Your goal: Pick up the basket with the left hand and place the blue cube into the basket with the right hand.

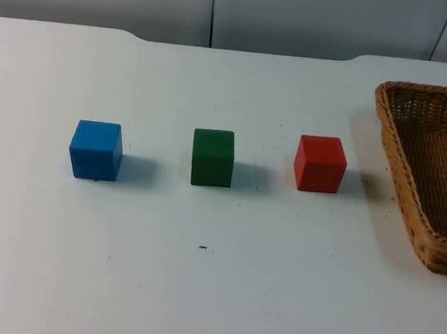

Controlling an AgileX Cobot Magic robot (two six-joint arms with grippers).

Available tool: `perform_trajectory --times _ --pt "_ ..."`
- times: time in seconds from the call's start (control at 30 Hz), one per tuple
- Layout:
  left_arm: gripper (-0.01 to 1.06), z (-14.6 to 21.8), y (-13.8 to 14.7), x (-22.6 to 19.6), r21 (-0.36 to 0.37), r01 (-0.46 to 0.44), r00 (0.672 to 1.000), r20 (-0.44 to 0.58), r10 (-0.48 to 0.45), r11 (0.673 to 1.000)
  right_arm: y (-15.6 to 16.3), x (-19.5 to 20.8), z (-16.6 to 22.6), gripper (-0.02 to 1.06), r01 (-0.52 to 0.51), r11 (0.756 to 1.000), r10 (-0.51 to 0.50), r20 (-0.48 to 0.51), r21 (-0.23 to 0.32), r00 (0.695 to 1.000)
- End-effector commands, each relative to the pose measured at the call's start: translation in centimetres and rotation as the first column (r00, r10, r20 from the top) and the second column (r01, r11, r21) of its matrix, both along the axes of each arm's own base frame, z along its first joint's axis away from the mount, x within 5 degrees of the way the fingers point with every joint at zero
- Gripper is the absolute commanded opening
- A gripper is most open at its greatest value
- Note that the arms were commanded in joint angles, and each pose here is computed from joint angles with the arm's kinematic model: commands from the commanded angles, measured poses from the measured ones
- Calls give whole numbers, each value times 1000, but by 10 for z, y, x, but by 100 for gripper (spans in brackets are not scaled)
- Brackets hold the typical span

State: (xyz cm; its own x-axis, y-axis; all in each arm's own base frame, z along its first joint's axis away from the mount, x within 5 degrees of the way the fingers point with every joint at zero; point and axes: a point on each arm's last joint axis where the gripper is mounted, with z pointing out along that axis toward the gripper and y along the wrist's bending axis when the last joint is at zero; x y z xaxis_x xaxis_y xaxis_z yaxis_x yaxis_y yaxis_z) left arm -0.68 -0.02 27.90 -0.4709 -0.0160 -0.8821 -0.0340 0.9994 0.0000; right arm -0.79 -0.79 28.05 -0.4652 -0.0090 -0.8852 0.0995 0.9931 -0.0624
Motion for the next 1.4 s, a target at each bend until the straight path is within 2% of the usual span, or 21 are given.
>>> perform_trajectory --times 0.0,0.13,0.33,0.57,0.7,0.83,0.87,0.97,1.03,1.07,1.2,1.23,1.3,1.37 --pt "105 1 0 0 1 7 1000 18 -7 1000 0 0 2 105 3 1000 -3 19 -4 1000" --pt "105 7 -3 0 -34 31 999 28 -30 999 0 -6 15 105 3 1000 -2 64 -7 998" --pt "105 34 -8 13 -92 67 997 40 -63 994 0 6 35 105 2 1000 -1 34 -7 999" --pt "105 62 -13 52 -175 90 996 27 -87 980 0 33 56 105 -4 1000 4 5 -5 1000" --pt "105 72 -19 76 -210 153 988 5 -155 966 0 48 62 105 -12 1000 12 -22 5 1000" --pt "105 77 -32 110 -311 265 958 -21 -285 913 0 66 63 105 -21 1000 22 -53 19 998" --pt "105 77 -32 110 -311 265 958 -21 -285 913 0 66 63 105 -21 1000 22 -53 19 998" --pt "105 77 -42 136 -368 367 915 -22 -403 854 0 74 64 105 -22 1000 23 -57 18 998" --pt "105 72 -48 154 -433 401 891 -19 -453 807 0 78 64 105 -23 1000 24 -54 18 998" --pt "105 72 -48 154 -433 401 891 -19 -453 807 0 78 64 105 -23 1000 24 -54 18 998" --pt "105 55 -56 189 -529 439 843 -38 -537 726 0 79 63 104 -24 1000 25 -62 20 998" --pt "105 55 -56 189 -529 439 843 -38 -537 726 0 79 63 104 -24 1000 25 -62 20 998" --pt "105 42 -59 209 -583 443 818 -50 -574 682 0 79 63 104 -24 1000 25 -64 21 998" --pt "105 32 -61 222 -602 455 798 -52 -600 656 0 79 63 104 -24 1000 25 -64 21 998"
